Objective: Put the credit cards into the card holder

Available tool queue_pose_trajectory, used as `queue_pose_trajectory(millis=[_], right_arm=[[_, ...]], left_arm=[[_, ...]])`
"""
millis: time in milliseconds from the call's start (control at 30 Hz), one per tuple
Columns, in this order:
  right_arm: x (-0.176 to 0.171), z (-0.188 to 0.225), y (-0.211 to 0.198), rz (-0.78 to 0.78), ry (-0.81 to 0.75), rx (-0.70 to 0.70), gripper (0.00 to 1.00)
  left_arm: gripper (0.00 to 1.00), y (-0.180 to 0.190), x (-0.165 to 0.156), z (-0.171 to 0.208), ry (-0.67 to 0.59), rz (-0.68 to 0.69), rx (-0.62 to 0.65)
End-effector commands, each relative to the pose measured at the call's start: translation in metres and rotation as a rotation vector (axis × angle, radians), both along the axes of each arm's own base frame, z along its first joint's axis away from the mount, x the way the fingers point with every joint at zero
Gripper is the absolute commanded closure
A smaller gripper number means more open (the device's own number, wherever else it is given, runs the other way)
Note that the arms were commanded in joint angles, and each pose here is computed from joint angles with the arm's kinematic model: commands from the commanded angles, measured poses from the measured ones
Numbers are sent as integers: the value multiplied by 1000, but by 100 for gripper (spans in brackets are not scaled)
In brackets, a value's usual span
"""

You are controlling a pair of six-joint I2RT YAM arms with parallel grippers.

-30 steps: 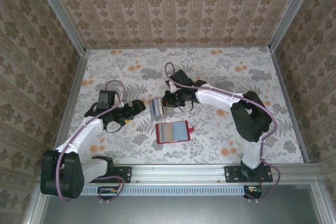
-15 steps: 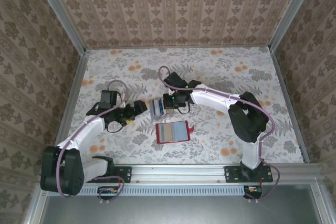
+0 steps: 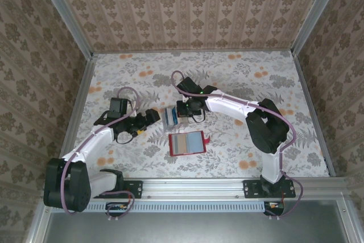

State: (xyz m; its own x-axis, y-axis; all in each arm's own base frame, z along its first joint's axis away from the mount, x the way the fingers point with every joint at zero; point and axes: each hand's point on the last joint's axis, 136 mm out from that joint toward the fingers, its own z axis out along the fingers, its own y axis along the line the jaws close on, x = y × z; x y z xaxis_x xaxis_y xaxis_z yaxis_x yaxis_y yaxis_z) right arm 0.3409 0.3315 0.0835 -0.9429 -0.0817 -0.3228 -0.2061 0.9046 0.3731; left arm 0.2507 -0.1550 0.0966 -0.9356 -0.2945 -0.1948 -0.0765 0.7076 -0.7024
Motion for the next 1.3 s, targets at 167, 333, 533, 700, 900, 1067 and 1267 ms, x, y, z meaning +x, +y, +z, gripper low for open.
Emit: queue_pose_trajectory(millis=[167, 333, 533, 700, 900, 1067, 1267], right_arm=[[1, 33, -8, -20, -60, 9, 100], [-3, 29, -11, -40, -48, 14, 100], [-3, 40, -20, -50, -98, 12, 100], [-5, 21, -11, -22, -23, 33, 100], [-6, 3, 0, -25, 35, 66, 99], [-6, -2, 3, -23, 47, 67, 92], [-5, -7, 1, -28, 55, 52, 89]], left_arm=[[0, -4, 4, 7, -24, -13, -5], [0, -9, 2, 6, -21, -31, -12], [0, -16, 0, 15, -66, -60, -21], [0, -16, 1, 18, -89, -62, -13], [0, -18, -1, 11, -64, -67, -13], [0, -16, -2, 7, -57, -66, 4], [0, -17, 1, 7, -58, -69, 5]])
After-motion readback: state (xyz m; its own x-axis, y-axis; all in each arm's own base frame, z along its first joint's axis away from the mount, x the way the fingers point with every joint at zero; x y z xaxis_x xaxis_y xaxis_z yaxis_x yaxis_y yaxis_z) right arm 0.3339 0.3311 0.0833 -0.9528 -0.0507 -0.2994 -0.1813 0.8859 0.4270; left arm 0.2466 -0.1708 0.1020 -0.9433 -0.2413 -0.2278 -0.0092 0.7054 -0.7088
